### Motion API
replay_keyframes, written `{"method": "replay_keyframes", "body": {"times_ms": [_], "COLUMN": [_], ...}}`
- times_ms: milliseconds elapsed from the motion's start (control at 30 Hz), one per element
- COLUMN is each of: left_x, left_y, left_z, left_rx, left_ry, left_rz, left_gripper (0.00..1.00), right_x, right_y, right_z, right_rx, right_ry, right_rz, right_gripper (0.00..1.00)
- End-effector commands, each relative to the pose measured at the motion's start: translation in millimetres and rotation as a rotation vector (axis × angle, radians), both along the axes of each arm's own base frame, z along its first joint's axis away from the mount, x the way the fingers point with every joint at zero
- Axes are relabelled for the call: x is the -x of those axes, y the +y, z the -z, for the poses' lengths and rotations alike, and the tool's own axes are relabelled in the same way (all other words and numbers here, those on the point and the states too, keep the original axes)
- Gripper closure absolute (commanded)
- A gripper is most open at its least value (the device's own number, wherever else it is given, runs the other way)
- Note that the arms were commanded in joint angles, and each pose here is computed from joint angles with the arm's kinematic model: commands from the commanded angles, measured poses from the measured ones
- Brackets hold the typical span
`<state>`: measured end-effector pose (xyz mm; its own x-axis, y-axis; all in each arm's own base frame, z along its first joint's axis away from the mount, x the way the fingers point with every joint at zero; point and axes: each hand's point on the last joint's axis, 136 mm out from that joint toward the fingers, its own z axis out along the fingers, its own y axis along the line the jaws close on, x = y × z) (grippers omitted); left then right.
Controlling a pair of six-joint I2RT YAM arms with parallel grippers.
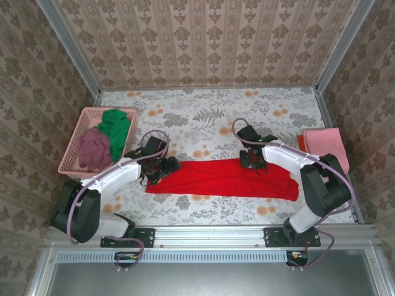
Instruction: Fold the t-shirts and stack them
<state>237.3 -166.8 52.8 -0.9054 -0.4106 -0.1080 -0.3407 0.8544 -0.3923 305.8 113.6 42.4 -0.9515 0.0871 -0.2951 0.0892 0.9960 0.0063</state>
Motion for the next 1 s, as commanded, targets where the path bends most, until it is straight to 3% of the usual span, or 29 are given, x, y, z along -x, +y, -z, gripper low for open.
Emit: {"method": "replay_keyframes", "body": {"times_ms": [0, 167, 267, 367, 767, 967], "left_x": [4, 6, 5, 3, -2, -2], "left_y": [0, 0, 1, 0, 2, 3], "left_z": [6, 7, 8, 7, -2, -4], "left_rx": [0.002, -0.009, -0.013, -0.013, -0.032, -0.039], "left_ry": [0.014, 0.004, 0.001, -0.005, -0.04, -0.048], "left_rz": [-0.014, 0.001, 0.004, 0.008, 0.023, 0.032], "left_gripper": [0.11, 0.08, 0.08, 0.08, 0.08, 0.08], "right_x": [-10, -11, -8, -4, 11, 29], "right_y": [-2, -3, -6, -11, 1, 23], "right_z": [7, 12, 12, 7, -28, -25], "right_rx": [0.022, 0.027, 0.034, 0.045, -0.025, -0.074], "right_ry": [-0.002, 0.007, 0.008, -0.001, -0.104, -0.09], "right_rz": [0.018, 0.022, 0.021, 0.023, -0.048, -0.115], "right_gripper": [0.62, 0.73, 0.83, 1.0, 1.0, 1.0]}}
